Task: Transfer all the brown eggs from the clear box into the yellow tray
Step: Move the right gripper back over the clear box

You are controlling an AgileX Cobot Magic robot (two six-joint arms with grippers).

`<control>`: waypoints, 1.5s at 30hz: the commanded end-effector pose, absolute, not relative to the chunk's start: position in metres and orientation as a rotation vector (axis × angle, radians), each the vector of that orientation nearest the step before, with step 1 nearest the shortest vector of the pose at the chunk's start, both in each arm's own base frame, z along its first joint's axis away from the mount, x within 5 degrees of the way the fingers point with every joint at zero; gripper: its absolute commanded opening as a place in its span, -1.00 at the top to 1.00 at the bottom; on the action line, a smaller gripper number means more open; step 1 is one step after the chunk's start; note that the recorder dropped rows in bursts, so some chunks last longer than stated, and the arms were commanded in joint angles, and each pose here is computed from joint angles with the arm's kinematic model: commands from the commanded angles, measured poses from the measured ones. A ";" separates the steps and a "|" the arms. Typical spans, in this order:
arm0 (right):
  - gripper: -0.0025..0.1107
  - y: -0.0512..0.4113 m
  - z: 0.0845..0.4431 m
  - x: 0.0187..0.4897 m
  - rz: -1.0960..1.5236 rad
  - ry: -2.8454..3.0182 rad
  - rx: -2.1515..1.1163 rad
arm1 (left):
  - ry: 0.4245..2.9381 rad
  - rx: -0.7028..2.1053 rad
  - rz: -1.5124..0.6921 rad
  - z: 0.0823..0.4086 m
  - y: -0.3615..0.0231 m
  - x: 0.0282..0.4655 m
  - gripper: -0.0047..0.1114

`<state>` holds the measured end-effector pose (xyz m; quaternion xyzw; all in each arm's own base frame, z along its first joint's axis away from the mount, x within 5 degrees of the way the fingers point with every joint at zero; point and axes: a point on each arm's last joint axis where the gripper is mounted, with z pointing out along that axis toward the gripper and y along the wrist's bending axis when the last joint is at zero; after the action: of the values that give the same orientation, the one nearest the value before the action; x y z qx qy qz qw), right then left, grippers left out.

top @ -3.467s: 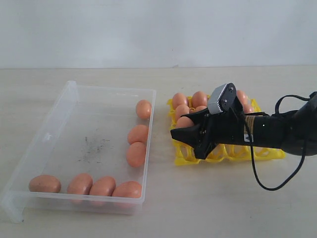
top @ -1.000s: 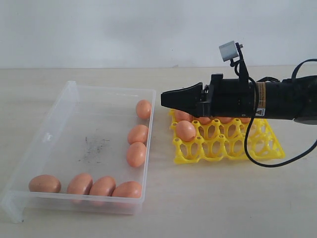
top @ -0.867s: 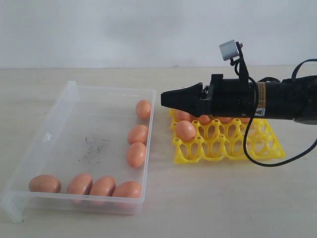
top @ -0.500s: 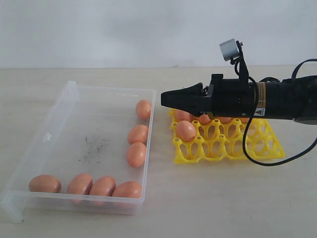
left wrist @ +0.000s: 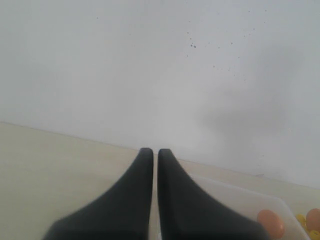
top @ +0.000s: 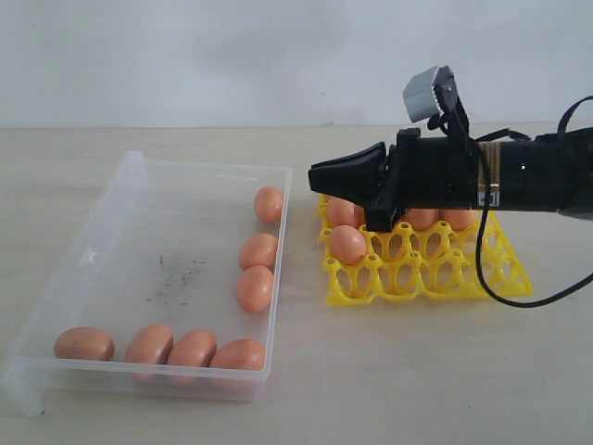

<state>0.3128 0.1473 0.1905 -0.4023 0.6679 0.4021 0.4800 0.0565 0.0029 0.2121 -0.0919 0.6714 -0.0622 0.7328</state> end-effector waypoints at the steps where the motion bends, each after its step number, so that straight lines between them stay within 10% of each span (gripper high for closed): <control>1: 0.96 0.126 0.218 0.324 0.538 1.732 -0.918 | 1.472 -0.198 -0.140 0.213 0.003 0.056 0.85; 7: 0.96 0.113 0.260 0.325 0.313 1.784 -0.725 | 1.472 -0.198 -0.140 0.213 0.003 0.056 0.85; 16: 0.96 0.210 0.292 0.295 0.081 1.712 -0.985 | 1.472 -0.198 -0.140 0.213 0.003 0.056 0.85; 29: 0.96 0.304 0.266 0.253 1.069 1.842 -1.211 | 1.472 -0.198 -0.140 0.213 0.003 0.056 0.85; 45: 0.96 0.275 0.273 0.313 0.237 1.770 -0.899 | 1.472 -0.198 -0.140 0.213 0.003 0.056 0.85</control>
<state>0.3077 0.2792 0.2717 -0.3801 0.7482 0.1372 0.5263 0.0565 0.0029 0.2121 -0.0919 0.6714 -0.0622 0.7328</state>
